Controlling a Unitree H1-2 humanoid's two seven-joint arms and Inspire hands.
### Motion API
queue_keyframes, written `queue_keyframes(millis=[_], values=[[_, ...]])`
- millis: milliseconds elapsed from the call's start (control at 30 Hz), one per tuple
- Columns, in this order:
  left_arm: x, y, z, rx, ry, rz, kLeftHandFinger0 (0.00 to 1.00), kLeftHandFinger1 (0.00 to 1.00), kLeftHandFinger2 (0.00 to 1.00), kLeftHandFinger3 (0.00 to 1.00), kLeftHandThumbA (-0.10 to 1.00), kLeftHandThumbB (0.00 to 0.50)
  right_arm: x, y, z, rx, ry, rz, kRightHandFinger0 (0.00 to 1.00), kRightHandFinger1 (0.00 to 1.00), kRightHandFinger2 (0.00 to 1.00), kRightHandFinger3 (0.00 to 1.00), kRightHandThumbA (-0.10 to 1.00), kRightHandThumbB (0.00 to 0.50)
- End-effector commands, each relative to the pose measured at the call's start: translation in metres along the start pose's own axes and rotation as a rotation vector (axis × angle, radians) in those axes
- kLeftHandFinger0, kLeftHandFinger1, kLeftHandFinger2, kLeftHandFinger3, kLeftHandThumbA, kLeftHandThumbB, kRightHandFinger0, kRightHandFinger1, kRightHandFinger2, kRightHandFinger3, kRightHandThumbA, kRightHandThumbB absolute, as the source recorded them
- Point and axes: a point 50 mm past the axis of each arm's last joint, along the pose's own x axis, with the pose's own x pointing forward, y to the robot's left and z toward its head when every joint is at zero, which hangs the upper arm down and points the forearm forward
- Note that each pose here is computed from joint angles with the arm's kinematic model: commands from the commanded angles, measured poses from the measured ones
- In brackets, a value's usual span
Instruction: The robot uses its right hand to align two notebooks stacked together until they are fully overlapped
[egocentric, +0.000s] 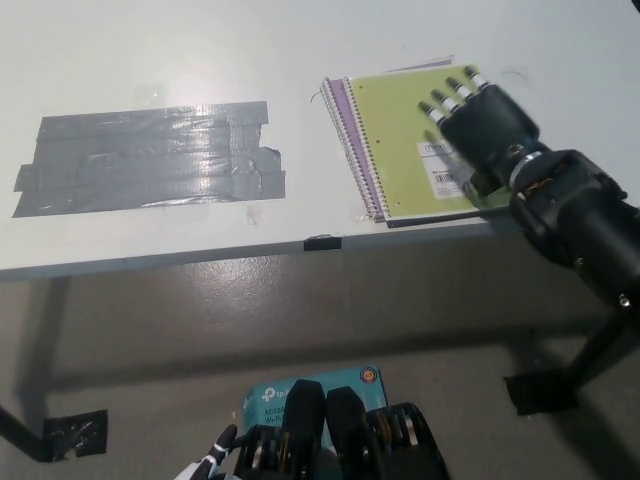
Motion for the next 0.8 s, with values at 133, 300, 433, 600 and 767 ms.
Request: queue_keyframes(millis=[133,300,433,600,767], values=[[-0.002,0.001,0.003,-0.002,-0.002,-0.004,0.3,0.35,0.42,0.99,1.0,0.5,0.01,-0.05,-0.033,0.1,0.149,-0.428,0.78,1.0,1.0,1.0,0.8,0.001],[0.0,0.003,0.003,0.007,0.002,0.003,0.34,0.38,0.44,0.98,1.0,0.5,0.015,-0.071,-0.037,0.135,0.156,-0.527,0.67,1.0,0.98,1.0,0.89,0.0],[-0.002,0.002,0.003,0.01,-0.001,-0.002,0.4,0.39,0.45,0.99,1.0,0.5,0.016,-0.074,-0.029,0.305,0.239,-0.53,0.78,1.0,1.0,1.0,1.0,0.021],[0.0,0.001,0.004,0.007,-0.002,-0.002,0.38,0.38,0.44,0.99,1.0,0.5,0.014,-0.06,-0.013,0.497,0.365,-0.457,0.89,1.0,1.0,1.0,1.0,0.088],[0.0,0.002,0.006,0.008,-0.008,-0.009,0.34,0.36,0.43,0.99,1.0,0.5,0.012,-0.036,0.006,0.768,0.482,-0.397,1.0,1.0,1.0,1.0,1.0,0.143]])
